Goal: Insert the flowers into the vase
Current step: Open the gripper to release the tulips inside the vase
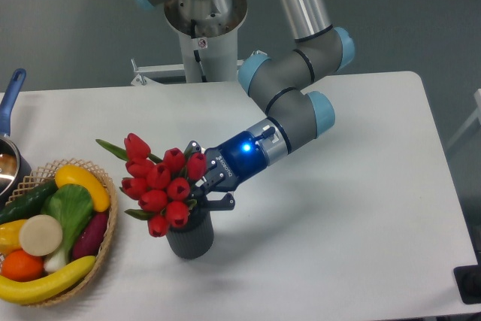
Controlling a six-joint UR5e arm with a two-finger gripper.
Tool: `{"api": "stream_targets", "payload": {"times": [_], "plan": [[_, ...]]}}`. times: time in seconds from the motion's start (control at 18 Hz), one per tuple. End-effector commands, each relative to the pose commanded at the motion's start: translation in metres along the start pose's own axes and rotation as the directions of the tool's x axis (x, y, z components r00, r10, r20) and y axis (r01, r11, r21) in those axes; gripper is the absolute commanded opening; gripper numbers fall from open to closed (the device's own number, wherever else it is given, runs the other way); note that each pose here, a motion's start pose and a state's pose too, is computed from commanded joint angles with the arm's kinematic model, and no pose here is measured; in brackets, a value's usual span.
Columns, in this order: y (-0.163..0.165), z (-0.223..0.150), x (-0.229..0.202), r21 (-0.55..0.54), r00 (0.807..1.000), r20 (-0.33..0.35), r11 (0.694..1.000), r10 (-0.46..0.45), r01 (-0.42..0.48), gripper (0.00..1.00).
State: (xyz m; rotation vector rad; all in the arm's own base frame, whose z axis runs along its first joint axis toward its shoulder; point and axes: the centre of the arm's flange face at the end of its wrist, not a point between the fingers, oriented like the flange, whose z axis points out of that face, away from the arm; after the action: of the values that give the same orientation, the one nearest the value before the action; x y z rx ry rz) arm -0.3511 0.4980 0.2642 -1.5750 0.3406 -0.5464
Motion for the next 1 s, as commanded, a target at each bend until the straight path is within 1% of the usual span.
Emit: {"api": "stream_targets", "payload": {"times": [0.39,0.44,0.5,0.61,0.67,0.89,0.94,1.0], "plan": [[0.0014,0.0,-0.0009,-0.003,1.0,0.0,1.0,0.0,0.0,0.32],[0.0023,0.0,-0.0012,-0.005,1.0,0.001,1.0,-0.002,0.002,0.35],[0.0017,0.0,-0.0016,-0.005,1.0,0.001,1.0,0.0,0.0,0.36],[-0.0005,0.0,-0.003,-0.006,1.0,0.001,1.0,0.005,-0.005,0.47],[-0.0001,-0.0017,-0.0049,-0.006,1.0,0.004,1.0,0.005,-0.004,0.5],[0.0025,-0.0034,-0.0071,-0.007,1.0,0.007,1.0,0.001,-0.001,0.54],[0.0019,-0.0035,-0.0074,-0.007,1.0,0.007,1.0,0.004,-0.004,0.57],[0.0011,-0.0035,-0.0072,-0.007,1.0,0.007,1.0,0.006,-0.006,0.57]]}}
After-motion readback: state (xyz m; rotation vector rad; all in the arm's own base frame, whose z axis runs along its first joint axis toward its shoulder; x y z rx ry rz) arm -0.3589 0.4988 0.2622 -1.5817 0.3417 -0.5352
